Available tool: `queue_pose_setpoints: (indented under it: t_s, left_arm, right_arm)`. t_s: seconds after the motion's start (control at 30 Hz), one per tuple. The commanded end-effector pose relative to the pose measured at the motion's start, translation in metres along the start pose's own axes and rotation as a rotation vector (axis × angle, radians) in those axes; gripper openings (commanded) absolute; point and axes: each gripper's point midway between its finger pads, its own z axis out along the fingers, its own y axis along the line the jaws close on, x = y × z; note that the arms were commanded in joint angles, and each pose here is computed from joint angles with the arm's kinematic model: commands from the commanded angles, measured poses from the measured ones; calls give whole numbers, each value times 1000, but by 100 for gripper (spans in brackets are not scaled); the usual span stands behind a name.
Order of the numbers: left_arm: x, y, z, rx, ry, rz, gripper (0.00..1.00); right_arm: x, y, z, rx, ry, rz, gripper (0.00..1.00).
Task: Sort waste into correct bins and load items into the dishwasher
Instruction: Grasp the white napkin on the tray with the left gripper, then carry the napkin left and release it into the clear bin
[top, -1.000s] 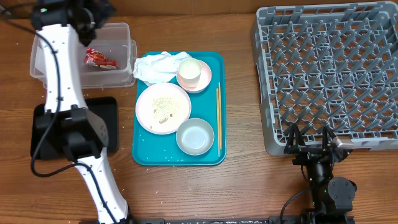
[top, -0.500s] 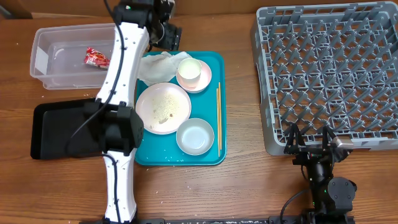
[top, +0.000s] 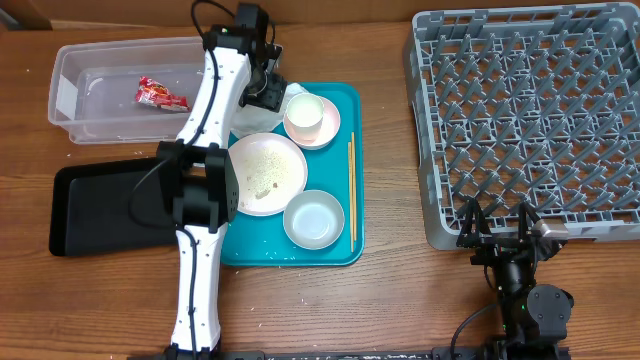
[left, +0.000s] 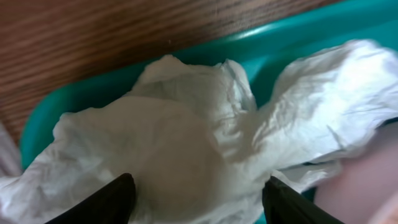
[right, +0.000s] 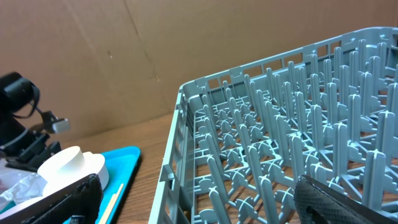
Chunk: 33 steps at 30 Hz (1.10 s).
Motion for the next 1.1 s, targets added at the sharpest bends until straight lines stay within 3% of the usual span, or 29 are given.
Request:
queue_pose_setpoints:
  t_s: [0.0, 0.1, 0.23, 0.33, 0.67, 0.87, 1.07]
  left_arm:
    - [7, 1, 18, 4, 37, -17, 62]
    - [2, 4, 9, -8, 15, -26, 41]
    - [-12, 7, -25, -22, -59, -68, 33]
    - [-21, 7, -57, -22, -122, -97, 4]
    - [-21, 16, -168, -62, -279, -184, 4]
    - [-28, 98, -225, -265, -503, -627, 4]
    - [-24, 167, -222, -228, -614, -1067, 4]
  right_arm:
    - [2, -1, 0, 2, -4, -4, 100]
    - [2, -1, 0, 2, -4, -4, 100]
    - [2, -1, 0, 2, -4, -4, 100]
    - [2, -1, 0, 2, -4, -4, 100]
    - [2, -1, 0, 2, -4, -4, 100]
    - [2, -1, 0, 2, -4, -4, 100]
    - [2, -1, 0, 2, -4, -4, 100]
